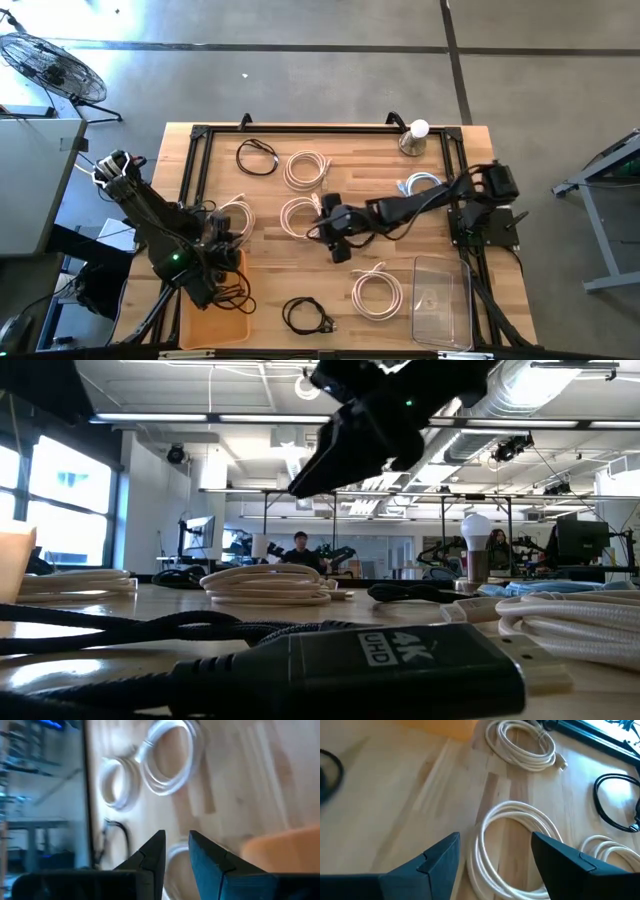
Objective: Sort HDMI cables
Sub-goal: Put the white HDMI cable into the transparent bin
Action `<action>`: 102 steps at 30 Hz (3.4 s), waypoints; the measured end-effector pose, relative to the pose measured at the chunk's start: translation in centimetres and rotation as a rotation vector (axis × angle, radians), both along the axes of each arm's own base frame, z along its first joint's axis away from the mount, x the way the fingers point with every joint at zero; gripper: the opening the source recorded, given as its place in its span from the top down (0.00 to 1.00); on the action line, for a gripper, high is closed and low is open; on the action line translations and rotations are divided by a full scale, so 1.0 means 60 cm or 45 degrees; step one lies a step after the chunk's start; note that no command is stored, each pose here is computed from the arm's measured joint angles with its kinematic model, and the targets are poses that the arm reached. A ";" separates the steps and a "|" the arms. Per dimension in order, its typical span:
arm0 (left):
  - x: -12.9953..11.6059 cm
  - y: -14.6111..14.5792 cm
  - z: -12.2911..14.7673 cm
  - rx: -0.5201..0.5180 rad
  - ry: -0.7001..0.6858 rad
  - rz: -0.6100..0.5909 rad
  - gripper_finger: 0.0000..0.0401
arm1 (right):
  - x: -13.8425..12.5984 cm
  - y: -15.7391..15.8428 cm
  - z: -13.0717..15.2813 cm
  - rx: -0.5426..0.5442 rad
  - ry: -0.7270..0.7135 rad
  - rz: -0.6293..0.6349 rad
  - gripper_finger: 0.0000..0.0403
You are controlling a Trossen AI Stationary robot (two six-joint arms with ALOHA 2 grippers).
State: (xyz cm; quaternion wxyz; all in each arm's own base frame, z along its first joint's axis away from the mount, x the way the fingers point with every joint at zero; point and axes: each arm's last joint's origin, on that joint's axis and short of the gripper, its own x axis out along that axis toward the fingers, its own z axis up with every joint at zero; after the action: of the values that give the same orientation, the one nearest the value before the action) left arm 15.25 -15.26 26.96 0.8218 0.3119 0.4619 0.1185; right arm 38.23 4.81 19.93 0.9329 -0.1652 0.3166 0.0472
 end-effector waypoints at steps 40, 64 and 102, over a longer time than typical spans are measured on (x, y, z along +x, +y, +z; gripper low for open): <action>0.049 0.040 -0.033 0.103 -0.016 0.052 0.80 | 0.012 -0.001 0.064 -0.515 0.184 -0.333 0.42; 0.202 0.210 -0.049 -0.610 0.067 -0.390 0.80 | -0.065 0.087 0.110 -0.364 0.229 -0.311 0.42; 0.270 0.244 -0.141 -0.684 0.091 -0.135 0.44 | -0.083 0.089 0.099 -0.423 0.374 -0.287 0.42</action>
State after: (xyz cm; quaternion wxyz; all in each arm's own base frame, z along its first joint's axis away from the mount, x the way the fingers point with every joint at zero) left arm 31.47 -0.59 18.48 0.8634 0.1105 0.4883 -0.0626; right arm 33.22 10.15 25.88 0.8362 -0.2715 0.4686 -0.0864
